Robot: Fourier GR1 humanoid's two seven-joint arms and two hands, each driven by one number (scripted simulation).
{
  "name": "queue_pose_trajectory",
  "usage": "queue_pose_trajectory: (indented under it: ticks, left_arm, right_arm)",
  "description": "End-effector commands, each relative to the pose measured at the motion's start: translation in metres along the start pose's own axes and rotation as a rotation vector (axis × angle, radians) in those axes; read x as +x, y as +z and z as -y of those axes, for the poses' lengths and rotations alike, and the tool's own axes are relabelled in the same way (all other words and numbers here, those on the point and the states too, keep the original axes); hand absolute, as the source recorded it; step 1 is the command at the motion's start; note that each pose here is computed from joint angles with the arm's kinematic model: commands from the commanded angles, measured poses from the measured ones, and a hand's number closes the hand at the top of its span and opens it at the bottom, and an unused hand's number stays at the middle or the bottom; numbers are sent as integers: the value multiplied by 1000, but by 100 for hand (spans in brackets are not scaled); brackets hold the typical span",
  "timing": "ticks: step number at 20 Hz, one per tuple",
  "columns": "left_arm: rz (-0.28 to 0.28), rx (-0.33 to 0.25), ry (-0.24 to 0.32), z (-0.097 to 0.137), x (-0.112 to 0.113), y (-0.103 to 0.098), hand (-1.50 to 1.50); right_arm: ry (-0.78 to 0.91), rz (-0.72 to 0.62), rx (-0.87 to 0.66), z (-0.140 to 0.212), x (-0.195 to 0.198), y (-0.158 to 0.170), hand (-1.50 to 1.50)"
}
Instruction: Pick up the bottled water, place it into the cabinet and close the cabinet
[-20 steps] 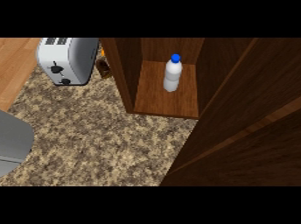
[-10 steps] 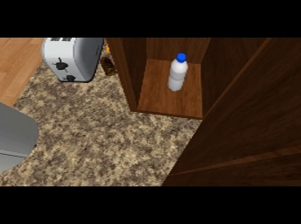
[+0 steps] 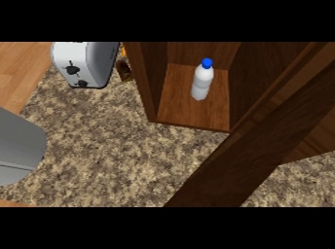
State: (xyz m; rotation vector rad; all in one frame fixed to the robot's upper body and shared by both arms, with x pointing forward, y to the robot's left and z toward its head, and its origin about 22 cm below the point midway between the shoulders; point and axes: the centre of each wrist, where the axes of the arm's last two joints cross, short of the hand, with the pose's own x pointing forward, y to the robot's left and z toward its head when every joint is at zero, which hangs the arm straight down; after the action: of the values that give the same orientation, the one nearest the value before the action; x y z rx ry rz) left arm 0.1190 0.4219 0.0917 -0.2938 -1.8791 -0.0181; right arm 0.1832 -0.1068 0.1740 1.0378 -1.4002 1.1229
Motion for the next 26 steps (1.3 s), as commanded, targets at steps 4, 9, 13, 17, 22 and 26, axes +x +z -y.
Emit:
queue_pose_trajectory:
  ticks: [4, 9, 13, 17, 22, 26]
  left_arm:
    - [-6, 29, 15, -13, 6, 24, -150]
    - [3, 76, 5, -13, 10, 40, -150]
    - [22, 77, -13, -22, 24, 54, -150]
    - [17, 102, -7, -26, 18, 70, -150]
    - [11, 107, -12, -20, 22, 63, -150]
    - [16, 105, -24, -25, 32, 70, -150]
  right_arm:
    - [-196, -31, -58, 33, 17, -68, 150]
    - [-332, -46, -112, 75, 25, -92, 150]
    - [-385, -64, -150, 104, 27, -101, 150]
    - [-399, -44, -194, 137, -5, -84, 150]
    - [-407, -5, -315, 172, -4, -86, 150]
    - [-301, 29, -362, 185, -27, -63, 150]
